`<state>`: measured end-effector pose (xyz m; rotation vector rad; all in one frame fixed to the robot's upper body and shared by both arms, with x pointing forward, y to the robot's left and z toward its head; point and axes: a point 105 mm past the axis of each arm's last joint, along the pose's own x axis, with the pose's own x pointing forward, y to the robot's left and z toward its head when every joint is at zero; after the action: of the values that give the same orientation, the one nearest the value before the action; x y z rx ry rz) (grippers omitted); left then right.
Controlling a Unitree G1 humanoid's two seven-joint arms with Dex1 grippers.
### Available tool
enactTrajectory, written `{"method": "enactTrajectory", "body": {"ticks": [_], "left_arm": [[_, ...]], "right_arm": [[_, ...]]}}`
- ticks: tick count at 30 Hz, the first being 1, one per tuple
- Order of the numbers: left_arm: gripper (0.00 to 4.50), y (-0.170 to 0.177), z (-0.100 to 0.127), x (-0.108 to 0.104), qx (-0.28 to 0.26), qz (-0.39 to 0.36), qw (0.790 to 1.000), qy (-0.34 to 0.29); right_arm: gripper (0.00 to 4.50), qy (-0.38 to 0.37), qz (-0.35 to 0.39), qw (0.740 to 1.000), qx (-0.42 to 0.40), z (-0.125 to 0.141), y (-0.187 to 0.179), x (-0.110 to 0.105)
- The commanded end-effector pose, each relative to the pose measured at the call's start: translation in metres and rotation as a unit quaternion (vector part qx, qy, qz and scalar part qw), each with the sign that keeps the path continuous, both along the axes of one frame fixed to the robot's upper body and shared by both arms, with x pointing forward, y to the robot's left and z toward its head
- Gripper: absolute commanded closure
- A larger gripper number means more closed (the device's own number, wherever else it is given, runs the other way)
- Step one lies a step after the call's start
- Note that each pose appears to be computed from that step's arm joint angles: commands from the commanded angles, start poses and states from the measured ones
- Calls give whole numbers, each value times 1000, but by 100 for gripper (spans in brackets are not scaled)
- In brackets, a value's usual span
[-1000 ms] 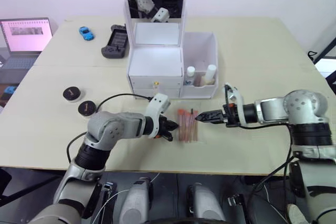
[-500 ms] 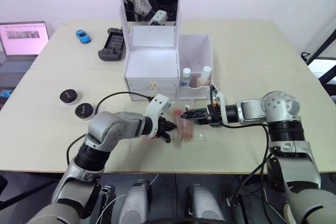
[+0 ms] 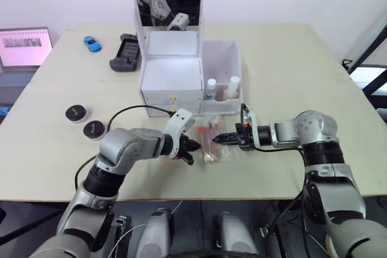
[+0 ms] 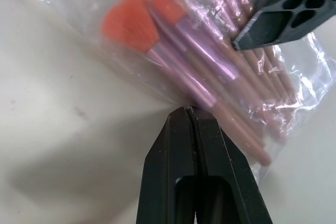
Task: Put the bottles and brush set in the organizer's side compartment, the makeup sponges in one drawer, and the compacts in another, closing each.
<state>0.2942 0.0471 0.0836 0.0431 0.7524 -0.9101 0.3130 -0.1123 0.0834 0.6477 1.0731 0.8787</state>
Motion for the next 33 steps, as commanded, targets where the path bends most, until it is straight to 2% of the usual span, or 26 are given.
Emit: {"method": "enactTrajectory", "body": {"ticks": [1, 3, 5, 7, 9, 12, 13, 14, 17, 19, 20, 21, 23, 25, 26, 29, 30, 33], "left_arm": [[450, 8, -8, -3, 18, 2, 1000, 12], [450, 8, -1, -6, 6, -15, 1000, 8], [450, 7, 14, -7, -30, -28, 999, 0], [450, 9, 43, -8, -89, -48, 994, -31], [450, 16, 66, -5, -126, -45, 989, -62], [450, 32, 98, 3, -184, -15, 978, -99], [450, 37, 112, -1, -192, -24, 973, -128], [450, 40, 120, -4, -194, -32, 969, -147], [450, 46, 136, -9, -179, -41, 957, -223], [450, 53, 147, -11, -180, -23, 943, -280], [450, 55, 150, -12, -182, -17, 938, -296], [450, 58, 155, -12, -183, -6, 926, -329], [450, 61, 159, -14, -190, 6, 915, -357], [450, 61, 162, -20, -228, -8, 908, -350], [450, 61, 164, -26, -269, -25, 908, -321], [450, 69, 174, -28, -326, -10, 895, -306], [450, 70, 177, -29, -330, -6, 892, -308], [450, 73, 173, -33, -313, 3, 898, -308]], "right_arm": [[447, 25, 5, 1000, -4, -13, -2, -10], [447, 11, 4, 1000, 5, -6, -6, -12], [447, -24, 12, 1000, 11, 8, -13, -16], [447, -99, 23, 995, 18, 33, -22, -21], [447, -186, 10, 982, 33, 61, -27, -18], [447, -345, 1, 935, 84, 122, -28, -20], [447, -414, 16, 904, 102, 150, -26, -23], [447, -457, 28, 882, 111, 168, -24, -27], [447, -508, 50, 844, 162, 208, -22, -28], [447, -574, 43, 806, 137, 235, -18, -5], [447, -596, 42, 793, 119, 241, -17, 3], [447, -633, 43, 768, 88, 248, -14, 14], [447, -690, 55, 721, 31, 254, -9, 37], [447, -727, 78, 682, -17, 253, -4, 56], [447, -739, 87, 668, -20, 253, -2, 62], [447, -754, 90, 650, -16, 252, 5, 79], [447, -759, 93, 644, -20, 251, 7, 83], [447, -751, 100, 650, -62, 228, 9, 101]]}}
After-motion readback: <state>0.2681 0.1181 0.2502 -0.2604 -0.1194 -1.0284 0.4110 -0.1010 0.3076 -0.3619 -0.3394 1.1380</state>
